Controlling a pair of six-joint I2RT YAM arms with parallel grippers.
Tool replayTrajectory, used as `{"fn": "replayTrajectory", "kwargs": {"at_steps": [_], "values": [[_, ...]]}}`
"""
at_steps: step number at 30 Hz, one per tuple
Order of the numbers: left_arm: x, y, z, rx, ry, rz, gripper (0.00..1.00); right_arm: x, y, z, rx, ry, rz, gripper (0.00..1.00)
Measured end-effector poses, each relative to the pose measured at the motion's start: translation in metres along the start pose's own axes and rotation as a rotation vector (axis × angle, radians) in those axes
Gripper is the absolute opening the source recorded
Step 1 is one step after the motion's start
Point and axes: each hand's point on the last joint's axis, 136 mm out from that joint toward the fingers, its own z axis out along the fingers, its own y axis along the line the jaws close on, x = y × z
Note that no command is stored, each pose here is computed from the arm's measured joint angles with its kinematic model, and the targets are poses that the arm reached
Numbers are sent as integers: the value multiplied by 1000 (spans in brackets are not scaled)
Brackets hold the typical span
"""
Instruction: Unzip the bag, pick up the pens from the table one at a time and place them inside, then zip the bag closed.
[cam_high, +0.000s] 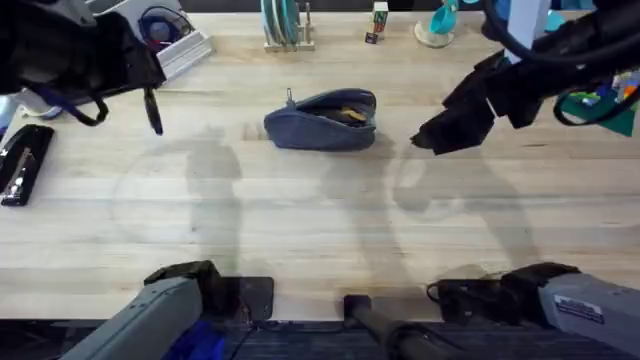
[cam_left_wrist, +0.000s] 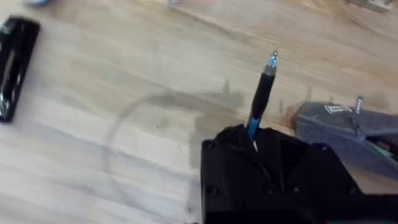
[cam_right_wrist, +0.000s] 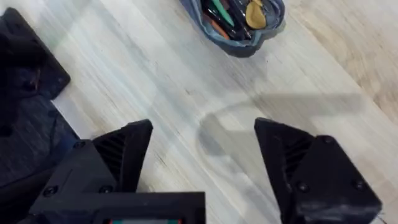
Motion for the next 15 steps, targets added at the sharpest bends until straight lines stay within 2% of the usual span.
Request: {"fn": "replayTrajectory", "kwargs": {"at_steps": [9,15], "values": [[-6,-52,-21,128,-53,340,40,0,0,0,0,0,0,998],[-1,-84,-33,199,-86,531,40,0,0,0,0,0,0,998]]}}
